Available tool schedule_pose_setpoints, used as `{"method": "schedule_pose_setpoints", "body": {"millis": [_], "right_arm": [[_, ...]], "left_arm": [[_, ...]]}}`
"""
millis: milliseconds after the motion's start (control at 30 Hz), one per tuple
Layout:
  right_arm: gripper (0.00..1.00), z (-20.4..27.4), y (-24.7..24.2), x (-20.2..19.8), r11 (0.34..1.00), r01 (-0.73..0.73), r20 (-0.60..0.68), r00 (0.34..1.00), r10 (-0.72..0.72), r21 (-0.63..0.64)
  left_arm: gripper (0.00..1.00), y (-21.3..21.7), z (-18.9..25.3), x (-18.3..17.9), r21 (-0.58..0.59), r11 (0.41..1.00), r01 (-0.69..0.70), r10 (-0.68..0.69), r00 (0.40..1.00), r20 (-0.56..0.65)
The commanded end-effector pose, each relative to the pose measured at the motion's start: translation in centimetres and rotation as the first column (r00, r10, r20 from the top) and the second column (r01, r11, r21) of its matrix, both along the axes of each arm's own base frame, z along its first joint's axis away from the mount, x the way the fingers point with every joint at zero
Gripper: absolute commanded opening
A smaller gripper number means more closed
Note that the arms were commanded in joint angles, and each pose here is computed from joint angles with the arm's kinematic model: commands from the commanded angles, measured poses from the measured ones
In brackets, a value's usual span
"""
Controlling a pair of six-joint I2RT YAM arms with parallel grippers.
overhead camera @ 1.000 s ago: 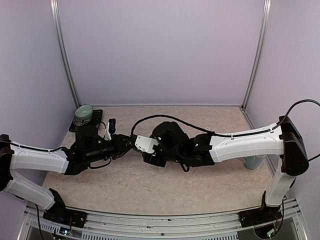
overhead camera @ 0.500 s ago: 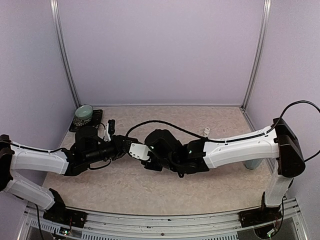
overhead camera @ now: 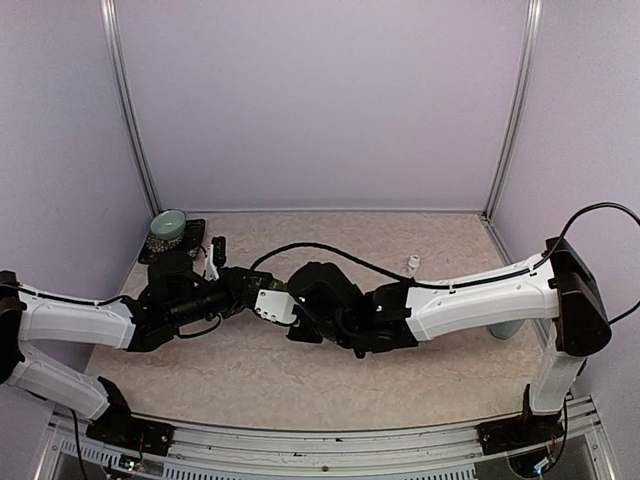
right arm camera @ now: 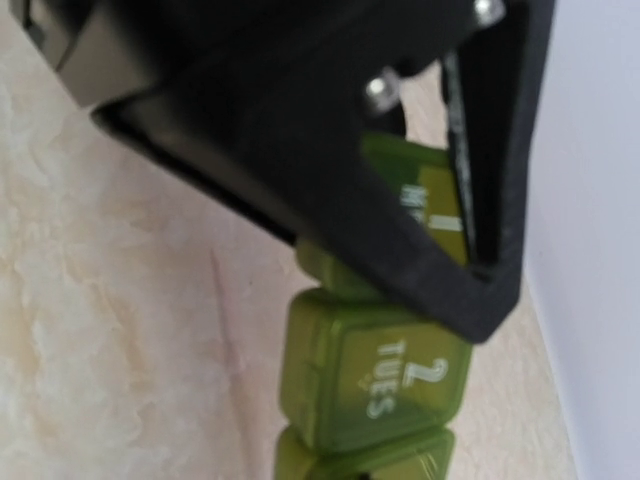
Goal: Sort the pills into containers
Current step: Open the lid of the pill container.
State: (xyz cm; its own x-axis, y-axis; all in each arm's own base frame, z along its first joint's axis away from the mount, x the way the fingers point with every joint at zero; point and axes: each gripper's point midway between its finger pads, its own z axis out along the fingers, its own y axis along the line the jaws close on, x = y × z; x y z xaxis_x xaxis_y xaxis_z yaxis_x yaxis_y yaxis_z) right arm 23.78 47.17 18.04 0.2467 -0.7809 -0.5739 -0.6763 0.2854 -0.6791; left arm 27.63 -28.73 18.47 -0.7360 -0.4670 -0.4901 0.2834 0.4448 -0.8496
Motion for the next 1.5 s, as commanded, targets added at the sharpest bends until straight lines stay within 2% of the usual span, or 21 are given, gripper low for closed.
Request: {"method": "schedule_pose_setpoints", "body": {"millis": [0, 333, 467, 767, 800, 867, 933, 1000, 1467], "right_arm": [[0.1, 1.6, -0.3, 0.9, 0.998, 0.043, 0.025, 0.999, -0.044, 0.037], [0.07, 3.0, -0.9, 1.2, 0.994, 0.011, -0.068, 0.998, -0.004, 0.105], [0.06, 4.8, -1.3, 1.3, 0.986, -0.011, -0.128, 0.991, 0.033, 0.168], [0.07, 8.5, -2.8, 2.2, 0.97, -0.018, -0.177, 0.982, 0.062, 0.241], [0.11, 8.4, -2.8, 2.2, 0.972, -0.021, -0.18, 0.981, 0.064, 0.233], [0.26, 7.7, -2.8, 1.9, 0.976, -0.027, -0.186, 0.98, 0.068, 0.217], [0.46, 7.1, -2.7, 1.0, 0.974, -0.049, -0.201, 0.975, 0.095, 0.223], [0.61, 6.5, -2.5, -0.2, 0.965, -0.083, -0.238, 0.96, 0.145, 0.25], [0.65, 2.3, -0.2, -2.5, 0.961, -0.138, -0.317, 0.925, 0.212, 0.24]], "left_arm": [[0.15, -0.5, 0.4, -1.2, -0.003, 0.998, 0.055, -0.055, 0.998, 0.016], [0.15, -0.6, 0.3, -1.6, 0.007, 0.997, 0.074, -0.074, 0.997, 0.019], [0.14, -0.7, -0.2, -1.9, 0.031, 0.996, 0.081, -0.082, 0.997, 0.015], [0.15, -0.3, -1.6, -2.3, 0.068, 0.995, 0.074, -0.074, 0.997, -0.003], [0.15, -0.3, -1.5, -2.3, 0.064, 0.995, 0.072, -0.072, 0.997, -0.002], [0.15, -0.3, -1.1, -2.3, 0.058, 0.996, 0.07, -0.071, 0.997, 0.006], [0.15, -0.3, -0.7, -2.2, 0.057, 0.996, 0.067, -0.068, 0.998, 0.015], [0.15, -0.3, -0.4, -2.1, 0.056, 0.996, 0.064, -0.065, 0.998, 0.021], [0.15, -0.6, 0.8, -1.7, 0.04, 0.997, 0.059, -0.061, 0.997, 0.037]]}}
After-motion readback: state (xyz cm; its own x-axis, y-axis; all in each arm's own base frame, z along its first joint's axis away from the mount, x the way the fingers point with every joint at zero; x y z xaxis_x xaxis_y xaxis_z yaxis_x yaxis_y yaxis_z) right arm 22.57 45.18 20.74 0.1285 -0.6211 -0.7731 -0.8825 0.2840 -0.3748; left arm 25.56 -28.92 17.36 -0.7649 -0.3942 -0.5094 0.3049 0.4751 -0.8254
